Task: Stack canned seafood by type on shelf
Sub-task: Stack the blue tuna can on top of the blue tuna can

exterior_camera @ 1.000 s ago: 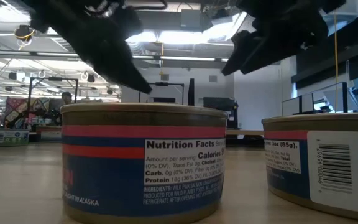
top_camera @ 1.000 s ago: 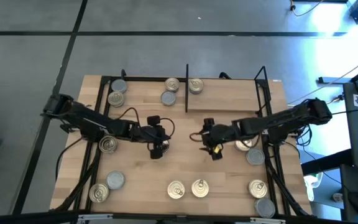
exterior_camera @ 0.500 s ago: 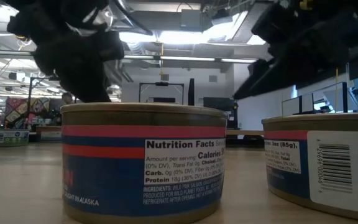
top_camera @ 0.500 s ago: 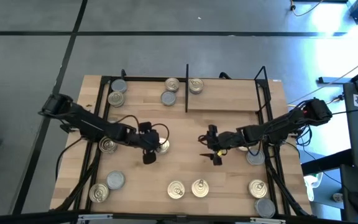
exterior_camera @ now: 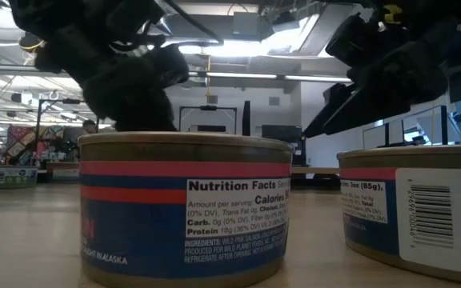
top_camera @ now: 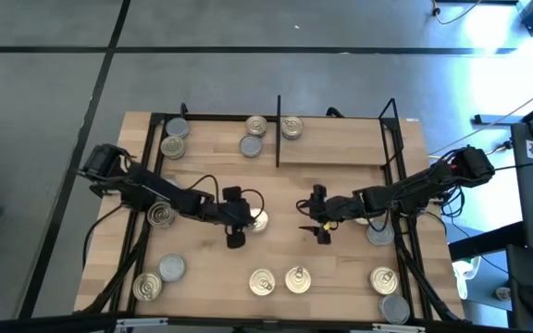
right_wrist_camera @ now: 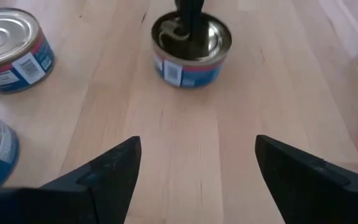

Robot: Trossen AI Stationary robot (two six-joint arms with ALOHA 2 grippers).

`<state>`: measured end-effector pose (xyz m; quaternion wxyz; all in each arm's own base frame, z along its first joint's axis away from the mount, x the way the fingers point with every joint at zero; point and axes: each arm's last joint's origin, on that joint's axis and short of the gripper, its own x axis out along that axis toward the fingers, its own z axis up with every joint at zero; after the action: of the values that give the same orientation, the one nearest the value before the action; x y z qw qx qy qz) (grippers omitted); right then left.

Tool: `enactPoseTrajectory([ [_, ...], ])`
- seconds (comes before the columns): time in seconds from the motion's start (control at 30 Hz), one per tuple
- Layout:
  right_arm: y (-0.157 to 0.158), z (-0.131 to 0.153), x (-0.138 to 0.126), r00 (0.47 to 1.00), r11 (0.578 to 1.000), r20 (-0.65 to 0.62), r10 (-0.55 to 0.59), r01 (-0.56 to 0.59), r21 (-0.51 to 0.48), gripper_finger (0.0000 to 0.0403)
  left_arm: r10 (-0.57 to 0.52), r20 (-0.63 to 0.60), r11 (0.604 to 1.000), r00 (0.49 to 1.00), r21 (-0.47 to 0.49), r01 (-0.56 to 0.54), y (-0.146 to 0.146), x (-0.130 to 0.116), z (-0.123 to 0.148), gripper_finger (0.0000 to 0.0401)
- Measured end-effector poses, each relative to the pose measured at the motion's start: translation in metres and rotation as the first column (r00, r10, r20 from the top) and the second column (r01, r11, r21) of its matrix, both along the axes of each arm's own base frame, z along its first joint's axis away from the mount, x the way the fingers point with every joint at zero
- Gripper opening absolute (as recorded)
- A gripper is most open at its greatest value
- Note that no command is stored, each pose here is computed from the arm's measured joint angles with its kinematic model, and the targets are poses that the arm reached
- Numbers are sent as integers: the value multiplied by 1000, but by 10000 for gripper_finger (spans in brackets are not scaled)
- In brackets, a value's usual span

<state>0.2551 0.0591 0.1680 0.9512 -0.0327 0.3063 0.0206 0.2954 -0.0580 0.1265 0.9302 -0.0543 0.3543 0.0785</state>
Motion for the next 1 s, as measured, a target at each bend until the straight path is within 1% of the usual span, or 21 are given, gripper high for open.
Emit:
enactPoseTrajectory([
  [0.2, -1, 0, 0, 999, 999, 8, -35, 35, -26, 314, -10, 42, 1000, 999, -13, 10, 6, 20, -14, 8],
  [0.33, -1, 0, 0, 999, 999, 10, -42, 42, -25, 314, -33, 86, 999, 996, 11, 33, 7, 34, -12, 8],
  [0.4, -1, 1, 1, 999, 999, 16, -46, 46, -21, 314, -49, 87, 999, 995, 29, 46, 8, 40, -10, 8],
  [0.53, -1, 4, 3, 997, 999, 54, -49, 49, -6, 314, -56, 112, 998, 992, 49, 51, 11, 50, -10, 7],
  [0.6, 0, 6, 4, 996, 999, 75, -50, 50, 2, 314, -53, 145, 998, 988, 47, 47, 11, 54, -12, 7],
  [0.7, 0, 8, 5, 994, 999, 99, -44, 44, 2, 314, -56, 159, 998, 986, 51, 48, 11, 55, -12, 7],
  [0.77, 0, 8, 6, 993, 999, 112, -42, 41, 7, 314, -65, 167, 997, 984, 53, 56, 9, 54, -5, 7],
  [0.9, 2, 2, 12, 991, 999, 125, -45, 43, 19, 308, -104, 208, 993, 973, 76, 89, 1, 48, 22, 7],
  [1.0, 3, -8, 17, 992, 999, 116, -45, 43, 19, 284, -117, 168, 990, 979, 96, 102, -2, 38, 36, 7],
])
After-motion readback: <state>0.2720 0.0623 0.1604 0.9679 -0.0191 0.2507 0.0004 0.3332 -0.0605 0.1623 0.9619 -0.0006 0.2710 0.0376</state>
